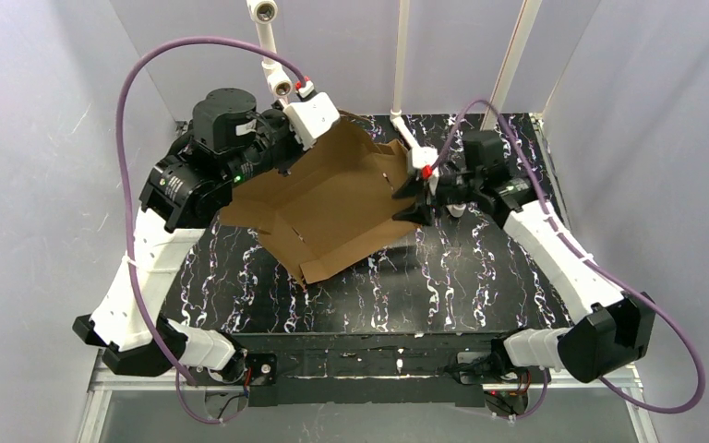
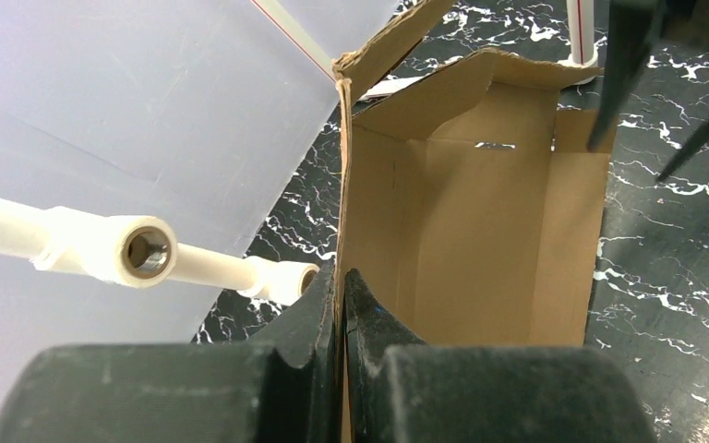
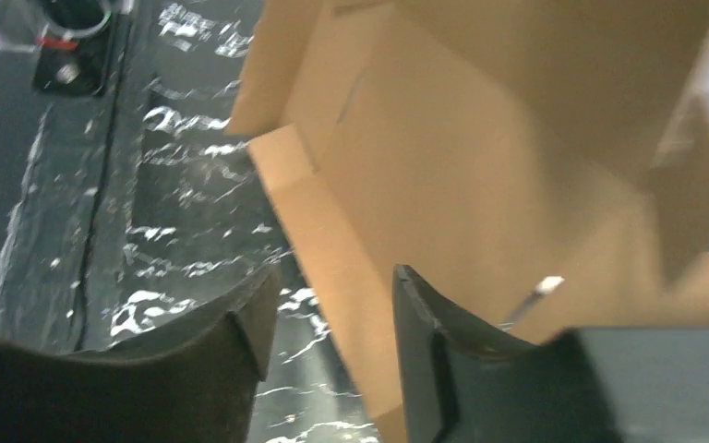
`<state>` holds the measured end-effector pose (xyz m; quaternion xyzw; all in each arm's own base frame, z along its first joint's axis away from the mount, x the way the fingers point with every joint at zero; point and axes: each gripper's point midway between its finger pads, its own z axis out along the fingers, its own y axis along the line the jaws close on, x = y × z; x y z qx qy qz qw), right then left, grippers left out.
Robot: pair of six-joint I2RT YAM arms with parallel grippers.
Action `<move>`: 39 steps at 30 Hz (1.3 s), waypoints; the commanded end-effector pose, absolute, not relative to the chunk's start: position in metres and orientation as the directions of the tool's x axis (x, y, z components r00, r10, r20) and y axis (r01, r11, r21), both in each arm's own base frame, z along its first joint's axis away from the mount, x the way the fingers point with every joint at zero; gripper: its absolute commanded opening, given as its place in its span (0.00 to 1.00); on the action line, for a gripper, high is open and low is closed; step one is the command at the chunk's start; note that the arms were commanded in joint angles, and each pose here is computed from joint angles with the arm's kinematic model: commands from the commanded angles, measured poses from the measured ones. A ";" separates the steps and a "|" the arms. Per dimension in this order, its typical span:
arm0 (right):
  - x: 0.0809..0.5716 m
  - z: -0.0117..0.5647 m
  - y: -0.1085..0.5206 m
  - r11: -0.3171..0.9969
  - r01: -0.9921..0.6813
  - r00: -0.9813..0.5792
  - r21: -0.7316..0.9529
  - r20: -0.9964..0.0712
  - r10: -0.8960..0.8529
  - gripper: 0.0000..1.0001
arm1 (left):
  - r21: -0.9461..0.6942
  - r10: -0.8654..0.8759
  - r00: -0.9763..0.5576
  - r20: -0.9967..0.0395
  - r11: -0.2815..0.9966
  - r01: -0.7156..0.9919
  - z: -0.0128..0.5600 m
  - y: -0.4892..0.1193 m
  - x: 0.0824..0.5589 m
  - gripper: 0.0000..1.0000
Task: Fold the paper box
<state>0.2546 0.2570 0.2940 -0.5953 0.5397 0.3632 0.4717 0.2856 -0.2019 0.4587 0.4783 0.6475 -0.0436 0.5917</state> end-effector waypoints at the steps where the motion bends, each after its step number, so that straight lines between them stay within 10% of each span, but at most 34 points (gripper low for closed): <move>1: 0.246 0.241 0.270 -0.061 -0.977 0.213 -0.204 -0.917 -0.338 0.45 | 0.509 0.534 0.183 -0.825 0.564 0.650 0.474 -0.209 0.283 0.00; 7: 0.267 0.194 0.285 0.051 -0.953 0.244 -0.299 -0.857 -0.453 0.01 | 0.477 0.541 0.130 -0.831 0.573 0.667 0.456 -0.220 0.282 0.00; 21: 0.315 0.131 0.287 0.346 -0.800 0.243 -0.490 -0.792 -0.560 0.01 | 0.237 0.401 -0.059 -0.914 0.647 0.725 0.442 -0.240 0.264 0.00; 39: 0.313 0.114 0.284 0.370 -0.792 0.226 -0.486 -0.795 -0.563 0.02 | -0.149 0.149 -0.327 -0.933 0.667 0.730 0.437 -0.248 0.260 0.00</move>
